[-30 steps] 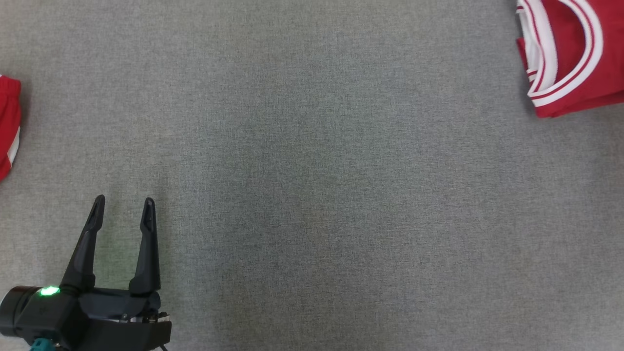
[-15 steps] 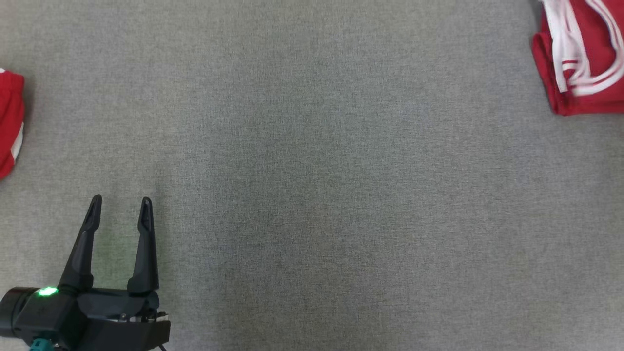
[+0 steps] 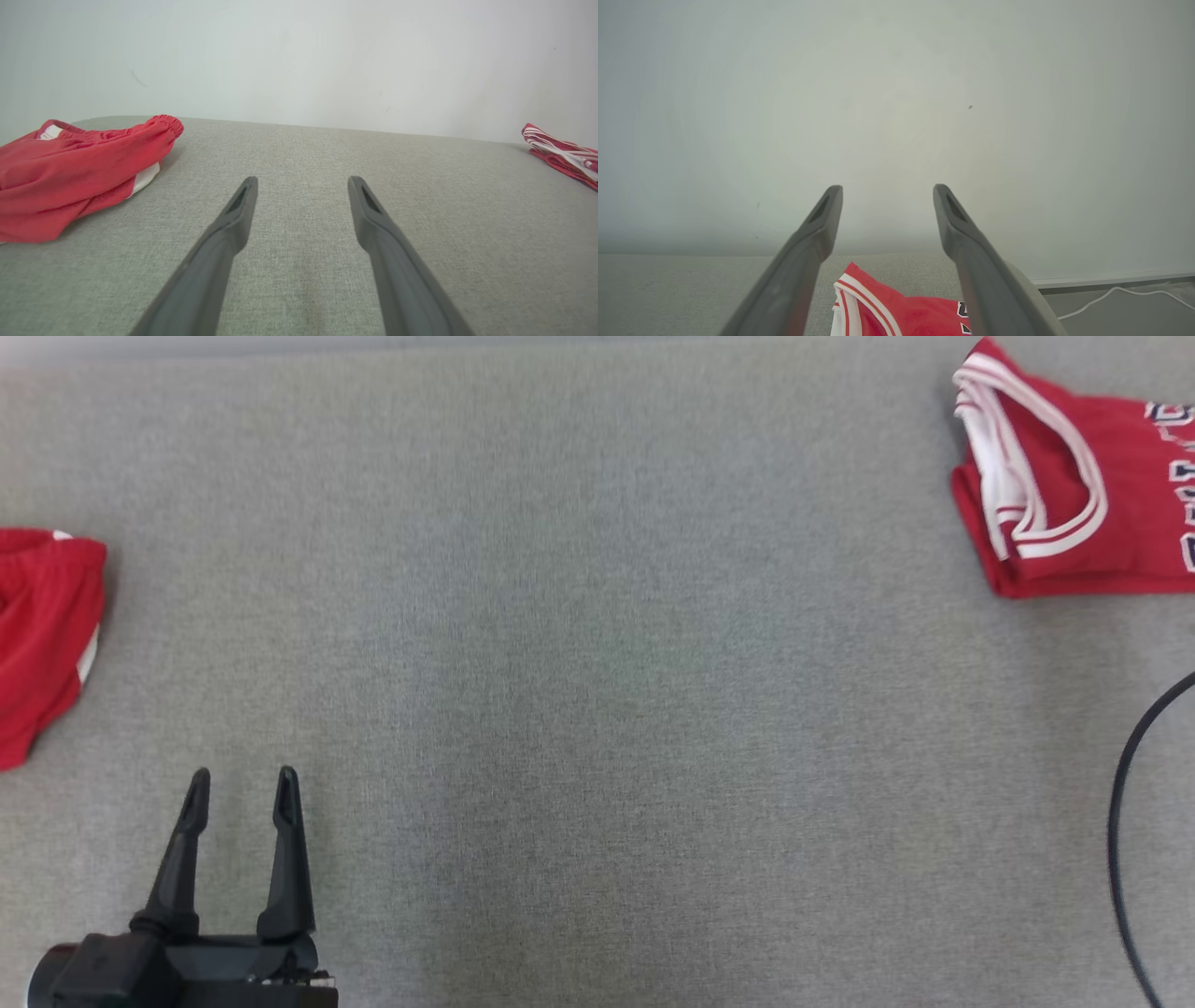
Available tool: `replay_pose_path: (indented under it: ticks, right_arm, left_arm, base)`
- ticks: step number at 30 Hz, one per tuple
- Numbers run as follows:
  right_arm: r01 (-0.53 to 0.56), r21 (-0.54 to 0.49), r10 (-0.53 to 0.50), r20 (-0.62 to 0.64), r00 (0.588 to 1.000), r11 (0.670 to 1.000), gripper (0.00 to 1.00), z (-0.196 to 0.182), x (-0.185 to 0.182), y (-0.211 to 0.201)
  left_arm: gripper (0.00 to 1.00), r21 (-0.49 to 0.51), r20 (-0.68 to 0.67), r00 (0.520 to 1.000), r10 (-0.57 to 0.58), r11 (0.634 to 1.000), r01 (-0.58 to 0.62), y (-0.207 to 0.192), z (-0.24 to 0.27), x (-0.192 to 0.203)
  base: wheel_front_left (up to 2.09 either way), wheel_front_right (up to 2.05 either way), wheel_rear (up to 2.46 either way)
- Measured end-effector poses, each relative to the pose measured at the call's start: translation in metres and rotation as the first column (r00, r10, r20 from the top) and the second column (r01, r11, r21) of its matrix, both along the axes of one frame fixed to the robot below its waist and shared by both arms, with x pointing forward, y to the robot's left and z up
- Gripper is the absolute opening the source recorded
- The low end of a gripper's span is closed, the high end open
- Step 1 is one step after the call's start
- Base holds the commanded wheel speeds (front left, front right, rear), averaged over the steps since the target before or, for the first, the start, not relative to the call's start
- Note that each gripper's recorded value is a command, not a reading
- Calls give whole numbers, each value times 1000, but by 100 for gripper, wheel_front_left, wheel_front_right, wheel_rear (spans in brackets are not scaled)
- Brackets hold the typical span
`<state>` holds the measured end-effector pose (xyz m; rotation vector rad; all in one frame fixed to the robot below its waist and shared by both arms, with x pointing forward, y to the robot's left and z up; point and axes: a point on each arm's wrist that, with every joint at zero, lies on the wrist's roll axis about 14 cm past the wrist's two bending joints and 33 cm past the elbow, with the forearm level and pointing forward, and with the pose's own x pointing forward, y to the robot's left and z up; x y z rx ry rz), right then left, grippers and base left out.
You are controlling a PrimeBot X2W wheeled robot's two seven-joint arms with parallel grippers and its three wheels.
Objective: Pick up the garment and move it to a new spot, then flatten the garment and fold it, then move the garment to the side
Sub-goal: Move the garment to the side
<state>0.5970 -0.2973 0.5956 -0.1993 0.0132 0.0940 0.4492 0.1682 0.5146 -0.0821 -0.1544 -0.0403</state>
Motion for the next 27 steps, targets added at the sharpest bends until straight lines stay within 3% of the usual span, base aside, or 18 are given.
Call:
replay_pose_path:
  ticks: [11, 27]
  right_arm:
    - [-79, 175, 62, 100, 993, 981, 100, 13, -52, 35]
    - [-171, 331, 142, 108, 984, 928, 100, -28, -129, 96]
  left_arm:
    - [100, -30, 26, 999, 32, 999, -31, 2, 19, -27]
    - [100, -41, 66, 997, 43, 998, -40, 1, 40, -52]
  base:
    - [0, 0, 0]
    - [0, 0, 0]
